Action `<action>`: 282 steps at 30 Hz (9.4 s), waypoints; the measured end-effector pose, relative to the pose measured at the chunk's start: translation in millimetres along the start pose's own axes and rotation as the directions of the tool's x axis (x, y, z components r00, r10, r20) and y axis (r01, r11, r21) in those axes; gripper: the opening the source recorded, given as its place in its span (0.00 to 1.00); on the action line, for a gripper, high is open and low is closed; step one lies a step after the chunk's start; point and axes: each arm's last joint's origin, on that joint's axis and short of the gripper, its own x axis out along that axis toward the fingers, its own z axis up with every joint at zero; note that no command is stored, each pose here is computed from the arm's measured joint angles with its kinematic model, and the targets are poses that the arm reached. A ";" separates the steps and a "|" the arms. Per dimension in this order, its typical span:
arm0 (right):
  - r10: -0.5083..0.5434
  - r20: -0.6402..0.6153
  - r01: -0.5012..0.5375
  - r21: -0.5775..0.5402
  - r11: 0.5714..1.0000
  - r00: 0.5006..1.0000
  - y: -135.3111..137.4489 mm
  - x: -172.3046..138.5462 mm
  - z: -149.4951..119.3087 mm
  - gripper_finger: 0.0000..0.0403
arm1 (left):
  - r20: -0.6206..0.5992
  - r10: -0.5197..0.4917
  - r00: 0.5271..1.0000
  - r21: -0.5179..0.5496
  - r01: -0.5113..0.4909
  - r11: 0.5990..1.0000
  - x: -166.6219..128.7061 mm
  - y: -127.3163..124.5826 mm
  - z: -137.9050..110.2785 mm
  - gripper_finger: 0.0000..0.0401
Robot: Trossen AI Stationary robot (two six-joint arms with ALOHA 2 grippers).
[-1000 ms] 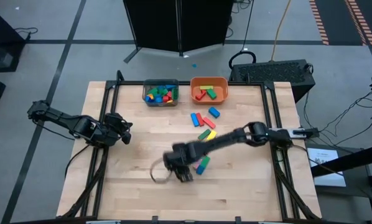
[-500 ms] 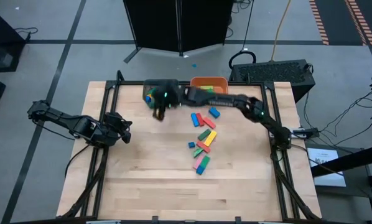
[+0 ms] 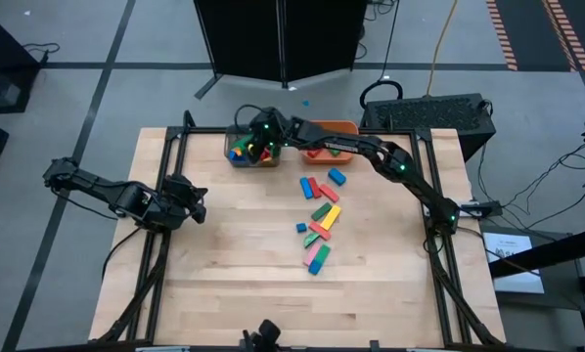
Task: Sort blocks by size
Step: Put the green triangular block into the black bin, then put the small blue block into the black bin
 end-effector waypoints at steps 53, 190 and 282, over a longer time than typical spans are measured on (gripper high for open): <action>-0.288 -0.817 -0.261 -0.459 0.849 0.500 134.2 -69.1 -179.8 0.46 | -0.017 -0.009 1.000 0.002 0.010 1.000 0.0 -0.2 -0.5 0.00; 0.221 -0.505 -0.405 -0.289 0.867 0.834 126.6 -48.5 -66.6 0.12 | -0.010 0.014 1.000 0.014 -0.014 1.000 1.7 -1.4 -1.2 0.00; -0.074 -0.187 0.137 0.349 0.927 0.980 -3.9 5.1 -25.1 0.33 | -0.036 0.021 0.999 0.029 -0.020 0.999 4.1 -4.3 -3.1 0.00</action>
